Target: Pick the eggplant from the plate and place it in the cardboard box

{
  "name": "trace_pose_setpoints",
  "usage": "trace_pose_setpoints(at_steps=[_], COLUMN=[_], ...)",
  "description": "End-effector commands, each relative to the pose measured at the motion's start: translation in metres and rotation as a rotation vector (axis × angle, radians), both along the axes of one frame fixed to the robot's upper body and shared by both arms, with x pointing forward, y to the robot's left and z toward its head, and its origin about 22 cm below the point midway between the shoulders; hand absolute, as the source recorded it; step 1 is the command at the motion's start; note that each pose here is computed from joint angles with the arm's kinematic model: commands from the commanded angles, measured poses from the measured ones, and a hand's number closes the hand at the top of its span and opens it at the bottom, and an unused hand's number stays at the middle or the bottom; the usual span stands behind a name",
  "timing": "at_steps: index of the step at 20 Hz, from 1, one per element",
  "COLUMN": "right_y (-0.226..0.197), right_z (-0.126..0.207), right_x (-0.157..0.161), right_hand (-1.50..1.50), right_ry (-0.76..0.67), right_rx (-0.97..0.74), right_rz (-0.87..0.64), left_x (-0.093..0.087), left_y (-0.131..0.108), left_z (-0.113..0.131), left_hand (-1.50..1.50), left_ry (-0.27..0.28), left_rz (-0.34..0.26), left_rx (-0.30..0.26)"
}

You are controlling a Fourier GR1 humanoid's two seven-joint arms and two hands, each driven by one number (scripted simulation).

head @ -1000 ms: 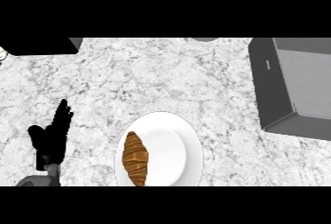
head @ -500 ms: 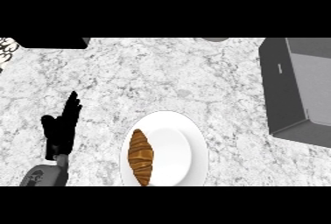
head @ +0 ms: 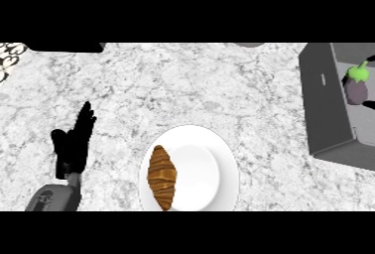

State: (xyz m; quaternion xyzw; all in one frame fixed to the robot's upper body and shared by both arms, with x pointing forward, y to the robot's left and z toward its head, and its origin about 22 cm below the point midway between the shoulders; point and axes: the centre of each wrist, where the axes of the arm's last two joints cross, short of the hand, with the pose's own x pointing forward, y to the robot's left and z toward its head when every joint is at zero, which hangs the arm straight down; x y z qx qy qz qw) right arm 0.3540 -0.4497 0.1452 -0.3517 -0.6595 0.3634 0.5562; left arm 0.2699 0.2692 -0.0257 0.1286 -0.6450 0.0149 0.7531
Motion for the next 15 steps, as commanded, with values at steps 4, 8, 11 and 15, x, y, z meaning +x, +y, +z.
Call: trace_pose_setpoints(at_steps=[4,8,11,15], right_y=[-0.004,-0.012,-0.036,-0.079], right_z=[-0.015,-0.010,0.006,0.006], right_x=[0.017,0.017,0.009,-0.023], right_hand=[-1.50,-1.50,-1.50,-1.50], right_ry=[-0.021,-0.095,-0.080,-0.080], right_rx=[0.251,0.485,0.639,0.727], right_rz=[0.104,0.188,0.193,0.112], left_x=[0.012,0.011,0.004,-0.002], left_y=[-0.006,0.005,-0.005,-0.001], left_z=[0.016,0.016,0.004,-0.007], left_hand=[0.00,0.00,0.00,0.00], left_ry=[0.008,-0.002,-0.008,0.006], left_rz=[-0.007,0.021,0.011,0.004], left_rx=[-0.008,-0.010,-0.015,-0.021])
